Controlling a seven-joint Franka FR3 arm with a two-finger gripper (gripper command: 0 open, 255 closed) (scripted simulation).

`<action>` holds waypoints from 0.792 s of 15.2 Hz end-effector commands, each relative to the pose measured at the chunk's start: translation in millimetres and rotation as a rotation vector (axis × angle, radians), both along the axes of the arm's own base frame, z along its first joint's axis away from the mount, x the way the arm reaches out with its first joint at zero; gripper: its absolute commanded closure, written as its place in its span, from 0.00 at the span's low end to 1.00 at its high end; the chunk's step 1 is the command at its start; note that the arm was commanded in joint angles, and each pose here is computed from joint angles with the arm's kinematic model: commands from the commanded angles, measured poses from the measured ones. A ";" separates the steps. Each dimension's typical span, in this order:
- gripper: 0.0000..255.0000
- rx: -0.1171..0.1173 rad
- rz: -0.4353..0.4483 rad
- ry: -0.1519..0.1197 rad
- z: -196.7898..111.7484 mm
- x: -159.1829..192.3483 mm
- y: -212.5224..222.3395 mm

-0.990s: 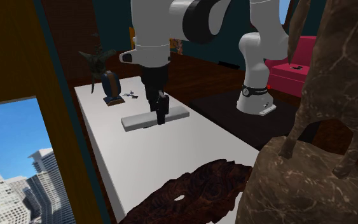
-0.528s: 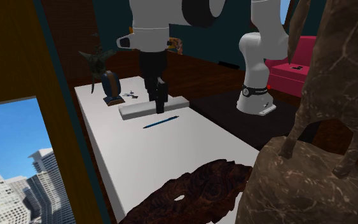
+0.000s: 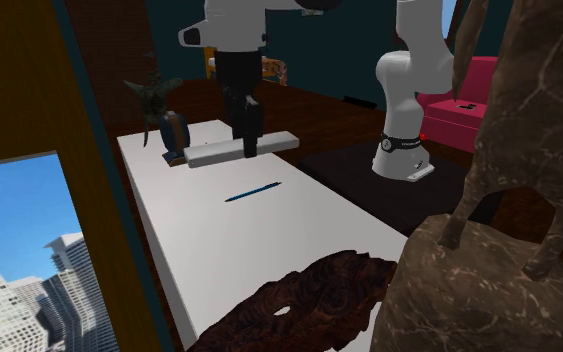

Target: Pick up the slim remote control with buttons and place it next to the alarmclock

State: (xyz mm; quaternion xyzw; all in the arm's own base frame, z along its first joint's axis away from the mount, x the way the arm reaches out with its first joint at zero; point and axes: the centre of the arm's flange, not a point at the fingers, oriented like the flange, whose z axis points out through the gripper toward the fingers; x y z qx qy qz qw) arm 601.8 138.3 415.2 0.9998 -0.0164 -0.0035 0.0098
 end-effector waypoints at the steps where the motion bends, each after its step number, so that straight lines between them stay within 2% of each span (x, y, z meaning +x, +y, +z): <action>1: 1.00 0.000 0.000 0.000 10.8 -0.4 0.0; 3: 1.00 0.000 0.000 0.000 21.1 -0.4 0.0; 12: 1.00 0.000 0.000 0.000 21.4 19.8 -117.0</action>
